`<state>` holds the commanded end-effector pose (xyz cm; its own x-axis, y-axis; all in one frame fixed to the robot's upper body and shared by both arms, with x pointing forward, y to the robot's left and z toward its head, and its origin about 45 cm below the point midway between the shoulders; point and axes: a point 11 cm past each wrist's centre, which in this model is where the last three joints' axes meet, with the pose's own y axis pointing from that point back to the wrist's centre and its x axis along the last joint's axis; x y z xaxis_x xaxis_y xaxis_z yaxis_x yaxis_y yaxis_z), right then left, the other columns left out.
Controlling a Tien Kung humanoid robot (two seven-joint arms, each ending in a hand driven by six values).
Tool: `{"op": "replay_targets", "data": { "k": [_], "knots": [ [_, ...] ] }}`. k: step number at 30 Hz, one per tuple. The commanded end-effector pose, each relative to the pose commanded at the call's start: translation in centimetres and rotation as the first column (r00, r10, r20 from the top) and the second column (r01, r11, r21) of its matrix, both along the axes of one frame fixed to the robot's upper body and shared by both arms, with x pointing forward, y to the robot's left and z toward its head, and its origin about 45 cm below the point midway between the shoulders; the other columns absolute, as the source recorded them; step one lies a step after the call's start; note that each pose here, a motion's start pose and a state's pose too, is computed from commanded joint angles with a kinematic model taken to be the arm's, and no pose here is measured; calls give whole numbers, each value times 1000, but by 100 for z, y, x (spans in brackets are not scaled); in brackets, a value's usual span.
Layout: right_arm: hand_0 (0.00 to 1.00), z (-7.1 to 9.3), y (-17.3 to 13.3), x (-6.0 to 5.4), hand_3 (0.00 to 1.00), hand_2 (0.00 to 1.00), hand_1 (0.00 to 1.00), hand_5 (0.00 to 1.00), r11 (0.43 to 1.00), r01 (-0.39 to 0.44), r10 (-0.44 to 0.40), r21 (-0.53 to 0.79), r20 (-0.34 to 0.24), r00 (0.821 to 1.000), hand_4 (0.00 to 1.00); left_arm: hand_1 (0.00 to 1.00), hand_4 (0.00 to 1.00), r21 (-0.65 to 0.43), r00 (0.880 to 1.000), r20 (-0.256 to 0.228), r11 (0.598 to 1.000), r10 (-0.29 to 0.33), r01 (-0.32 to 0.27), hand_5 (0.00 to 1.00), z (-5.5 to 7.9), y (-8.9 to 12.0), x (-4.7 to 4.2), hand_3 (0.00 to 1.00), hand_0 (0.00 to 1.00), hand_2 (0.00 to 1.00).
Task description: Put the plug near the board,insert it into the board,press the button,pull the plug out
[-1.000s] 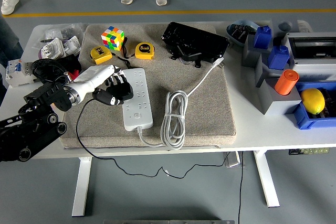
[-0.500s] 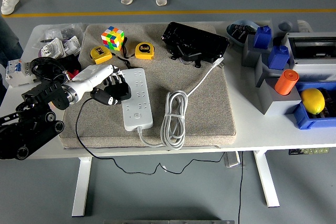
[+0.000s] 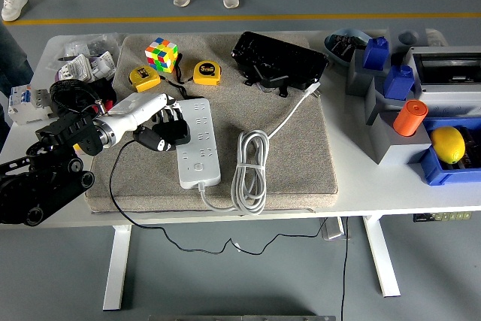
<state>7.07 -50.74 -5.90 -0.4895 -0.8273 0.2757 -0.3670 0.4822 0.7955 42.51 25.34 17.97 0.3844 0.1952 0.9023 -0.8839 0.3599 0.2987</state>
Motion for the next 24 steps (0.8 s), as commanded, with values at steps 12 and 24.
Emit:
{"op": "replay_targets", "data": {
  "k": [12,24],
  "knots": [
    [714,2,5,17,652,735,720,630,1000,-4,4,0,2,1000,998,542,910,13,999,-19,1000,26,-26,2,0,58,32,585,527,565],
    [714,3,9,26,651,735,720,630,1000,-5,5,1,5,1000,998,558,925,18,999,-35,999,28,-28,10,-20,65,25,600,542,582]
  ]
}}
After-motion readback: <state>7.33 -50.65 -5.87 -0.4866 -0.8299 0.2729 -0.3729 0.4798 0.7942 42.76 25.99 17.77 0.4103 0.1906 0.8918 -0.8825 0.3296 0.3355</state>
